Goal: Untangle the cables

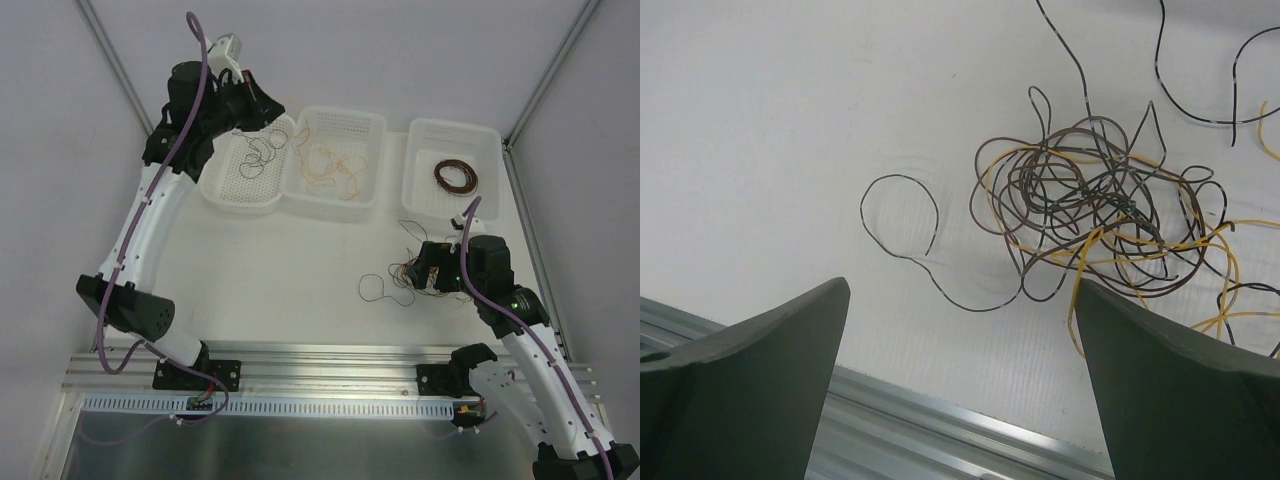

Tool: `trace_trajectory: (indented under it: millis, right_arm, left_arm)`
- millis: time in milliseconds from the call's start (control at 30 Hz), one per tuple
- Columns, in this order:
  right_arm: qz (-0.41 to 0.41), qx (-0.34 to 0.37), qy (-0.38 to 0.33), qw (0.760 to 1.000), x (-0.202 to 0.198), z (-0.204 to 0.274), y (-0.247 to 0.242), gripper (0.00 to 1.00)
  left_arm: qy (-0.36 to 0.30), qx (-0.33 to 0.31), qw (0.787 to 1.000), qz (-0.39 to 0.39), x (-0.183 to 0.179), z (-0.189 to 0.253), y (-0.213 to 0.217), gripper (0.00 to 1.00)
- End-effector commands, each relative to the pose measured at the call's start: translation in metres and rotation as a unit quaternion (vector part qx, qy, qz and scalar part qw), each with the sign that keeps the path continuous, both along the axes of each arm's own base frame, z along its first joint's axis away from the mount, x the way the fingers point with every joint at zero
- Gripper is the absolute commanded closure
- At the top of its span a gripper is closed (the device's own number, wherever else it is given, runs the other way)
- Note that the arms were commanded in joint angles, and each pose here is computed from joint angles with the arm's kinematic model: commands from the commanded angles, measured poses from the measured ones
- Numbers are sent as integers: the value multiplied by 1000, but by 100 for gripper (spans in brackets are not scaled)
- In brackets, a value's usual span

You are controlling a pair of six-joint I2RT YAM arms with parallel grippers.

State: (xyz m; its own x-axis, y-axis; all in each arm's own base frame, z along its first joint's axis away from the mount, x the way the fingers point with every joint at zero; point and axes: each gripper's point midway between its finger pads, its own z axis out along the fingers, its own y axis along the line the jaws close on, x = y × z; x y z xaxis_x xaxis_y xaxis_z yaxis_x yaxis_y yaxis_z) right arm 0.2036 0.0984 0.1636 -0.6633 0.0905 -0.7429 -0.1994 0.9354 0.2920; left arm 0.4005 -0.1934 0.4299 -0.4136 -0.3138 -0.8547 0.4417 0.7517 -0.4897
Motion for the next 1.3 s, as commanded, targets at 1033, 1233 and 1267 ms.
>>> trace_trajectory:
  millis: [1033,1233,1267]
  right_arm:
    - [-112,-93,26,989,1,-17,-49,0]
    - [-128,-86,31,987,12,-28,-47,0]
    - [-134,-83,26,987,15,-27,-46,1]
  left_arm:
    - [2,62,997,-54,54,-106,-76,1]
    - [35,67,992,-103,-33,-134,-87,1]
    - [33,64,992,-107,-46,-131,-86,1]
